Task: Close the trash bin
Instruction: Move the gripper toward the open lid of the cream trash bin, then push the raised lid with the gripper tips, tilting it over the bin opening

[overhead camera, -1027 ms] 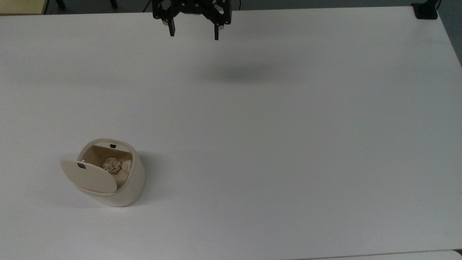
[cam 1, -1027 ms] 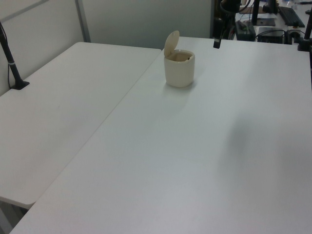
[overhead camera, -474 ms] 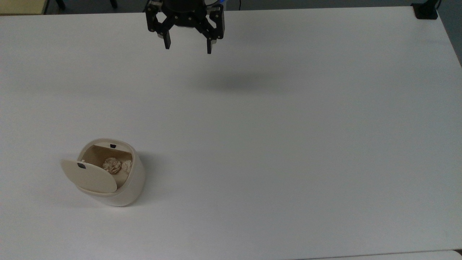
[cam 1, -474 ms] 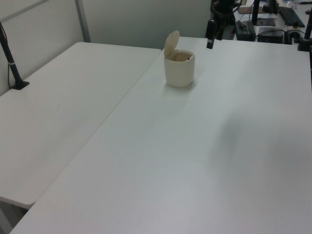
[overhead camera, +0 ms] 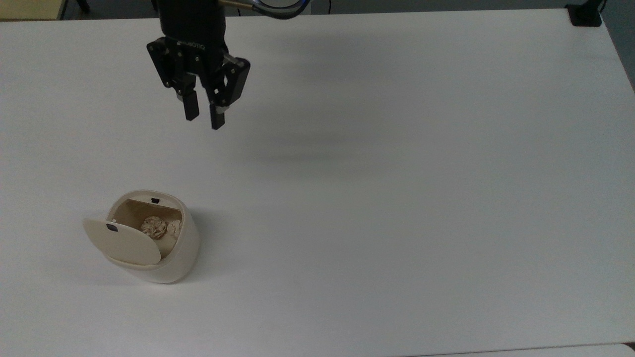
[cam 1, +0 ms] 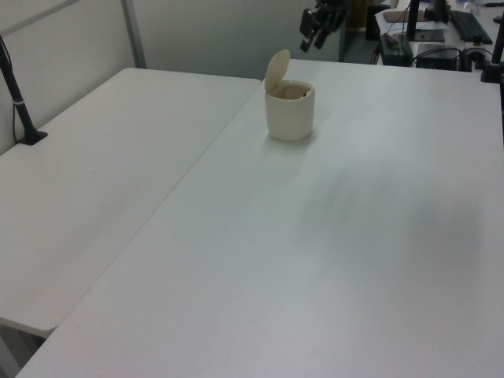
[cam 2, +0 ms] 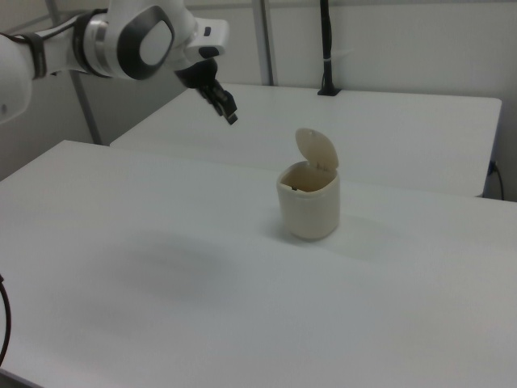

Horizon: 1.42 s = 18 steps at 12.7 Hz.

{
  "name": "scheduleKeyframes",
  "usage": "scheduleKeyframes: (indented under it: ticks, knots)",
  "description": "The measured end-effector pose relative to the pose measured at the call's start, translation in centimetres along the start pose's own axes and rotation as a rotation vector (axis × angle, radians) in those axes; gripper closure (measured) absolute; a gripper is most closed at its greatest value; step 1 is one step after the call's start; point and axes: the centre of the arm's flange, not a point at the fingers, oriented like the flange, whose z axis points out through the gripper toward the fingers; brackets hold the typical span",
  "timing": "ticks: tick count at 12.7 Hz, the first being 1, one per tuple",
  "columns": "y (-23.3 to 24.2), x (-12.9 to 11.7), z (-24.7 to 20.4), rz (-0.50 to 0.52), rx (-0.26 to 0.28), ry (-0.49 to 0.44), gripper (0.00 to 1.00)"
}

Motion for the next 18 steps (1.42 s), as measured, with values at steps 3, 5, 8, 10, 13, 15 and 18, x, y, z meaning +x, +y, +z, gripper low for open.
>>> scheduleKeyframes:
  ticks: [3, 5, 8, 10, 13, 15, 18]
  knots:
    - [0.5, 1.8, 1.3, 0.208, 0.031, 0.074, 0.93]
    - [1.6, 3.5, 2.3, 0.391, 0.052, 0.123, 0.96]
    - [3.8, 6.1, 3.5, 0.625, 0.087, 0.210, 0.99]
    - [4.3, 7.0, 4.6, 0.696, 0.121, 0.260, 0.99]
    - [5.2, 7.6, 6.7, 0.712, 0.153, 0.322, 0.99]
    - [6.3, 8.0, 8.5, 0.717, 0.163, 0.367, 0.99]
    - [7.1, 8.1, 10.2, 0.717, 0.168, 0.395, 0.99]
